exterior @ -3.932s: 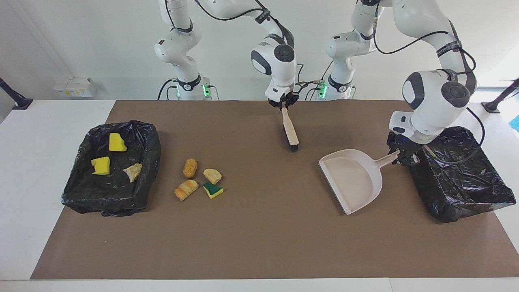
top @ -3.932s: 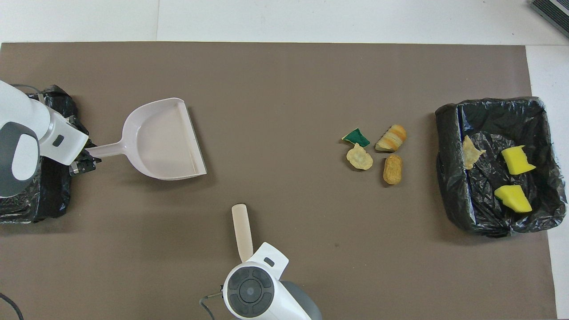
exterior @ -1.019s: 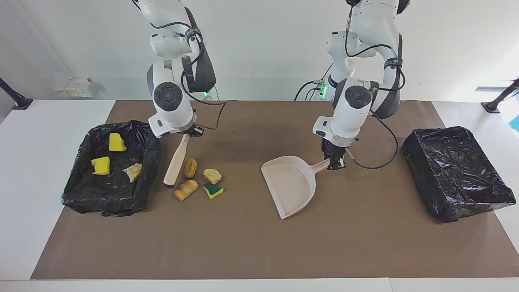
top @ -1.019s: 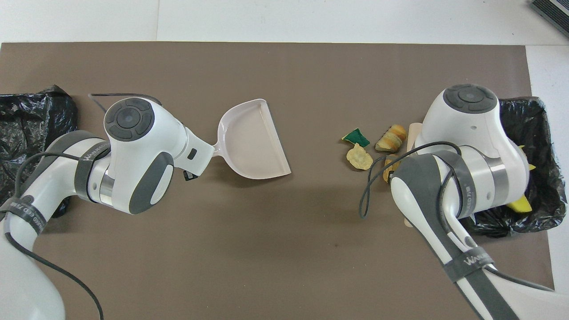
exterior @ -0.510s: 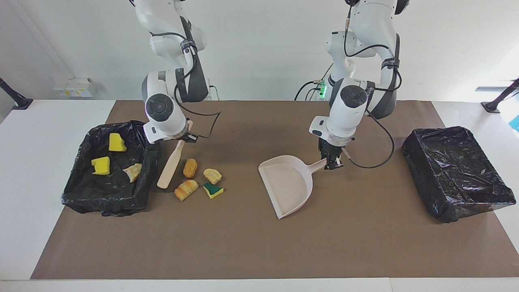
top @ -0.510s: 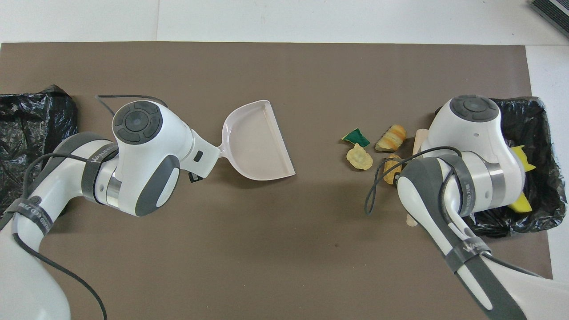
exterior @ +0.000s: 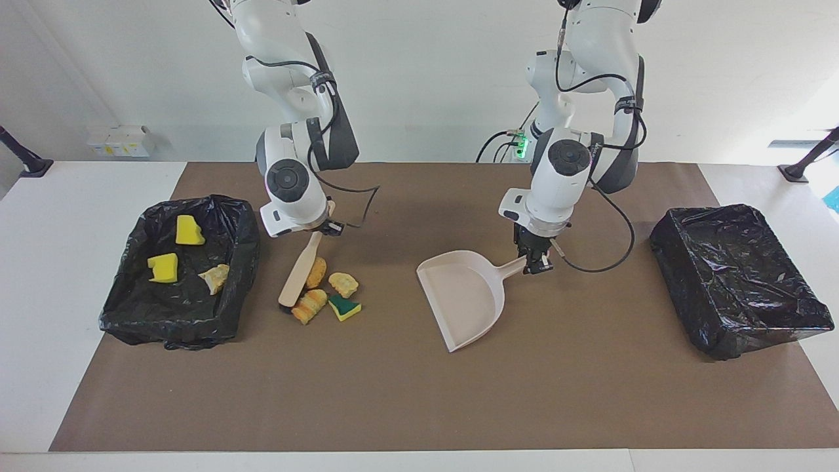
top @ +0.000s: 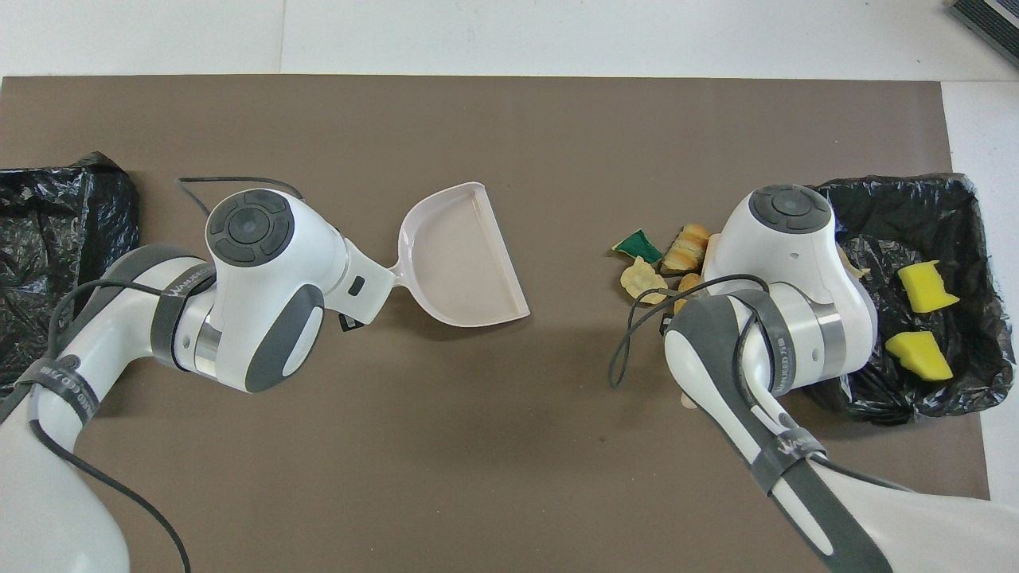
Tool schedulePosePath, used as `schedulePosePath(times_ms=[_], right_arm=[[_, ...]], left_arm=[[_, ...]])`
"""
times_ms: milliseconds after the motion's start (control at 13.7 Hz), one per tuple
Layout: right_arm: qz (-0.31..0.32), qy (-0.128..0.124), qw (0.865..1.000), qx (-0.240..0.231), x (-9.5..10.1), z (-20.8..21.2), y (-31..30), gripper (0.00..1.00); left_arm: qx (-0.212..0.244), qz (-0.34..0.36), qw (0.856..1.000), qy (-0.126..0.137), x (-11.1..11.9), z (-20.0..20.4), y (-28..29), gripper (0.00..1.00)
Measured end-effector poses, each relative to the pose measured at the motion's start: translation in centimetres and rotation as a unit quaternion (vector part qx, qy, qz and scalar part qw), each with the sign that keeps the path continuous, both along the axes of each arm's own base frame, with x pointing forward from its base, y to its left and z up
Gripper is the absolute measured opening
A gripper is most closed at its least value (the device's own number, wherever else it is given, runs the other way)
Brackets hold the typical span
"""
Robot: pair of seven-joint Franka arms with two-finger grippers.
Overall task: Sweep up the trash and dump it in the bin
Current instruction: 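Sweep the sponges into the dustpan with the right gripper's brush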
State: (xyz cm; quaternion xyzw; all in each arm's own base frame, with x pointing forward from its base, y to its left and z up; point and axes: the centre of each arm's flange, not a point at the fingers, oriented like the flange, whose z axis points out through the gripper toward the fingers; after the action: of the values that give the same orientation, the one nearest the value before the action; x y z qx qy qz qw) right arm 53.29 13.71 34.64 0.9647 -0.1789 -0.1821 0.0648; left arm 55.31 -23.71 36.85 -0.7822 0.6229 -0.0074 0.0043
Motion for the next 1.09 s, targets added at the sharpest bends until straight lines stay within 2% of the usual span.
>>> schedulePosePath(times_ms=[582,728,1092], right_arm=[[-0.011,-0.025,0.999,0.044,1.4,0.6,5.2,0.26],[-0.023,-0.024,0.997,0.073,1.9,1.0,6.9,0.26],[-0.030,-0.022,0.995,0.097,2.1,1.0,8.4,0.26]], left_arm=[[-0.003,-0.016,1.000,-0.005,-1.4,-1.3,-1.4,0.31],[-0.002,-0.023,1.000,-0.004,-1.8,-1.3,-2.0,0.31],[0.002,-0.035,0.999,-0.006,-2.5,-1.1,-3.1,0.31]])
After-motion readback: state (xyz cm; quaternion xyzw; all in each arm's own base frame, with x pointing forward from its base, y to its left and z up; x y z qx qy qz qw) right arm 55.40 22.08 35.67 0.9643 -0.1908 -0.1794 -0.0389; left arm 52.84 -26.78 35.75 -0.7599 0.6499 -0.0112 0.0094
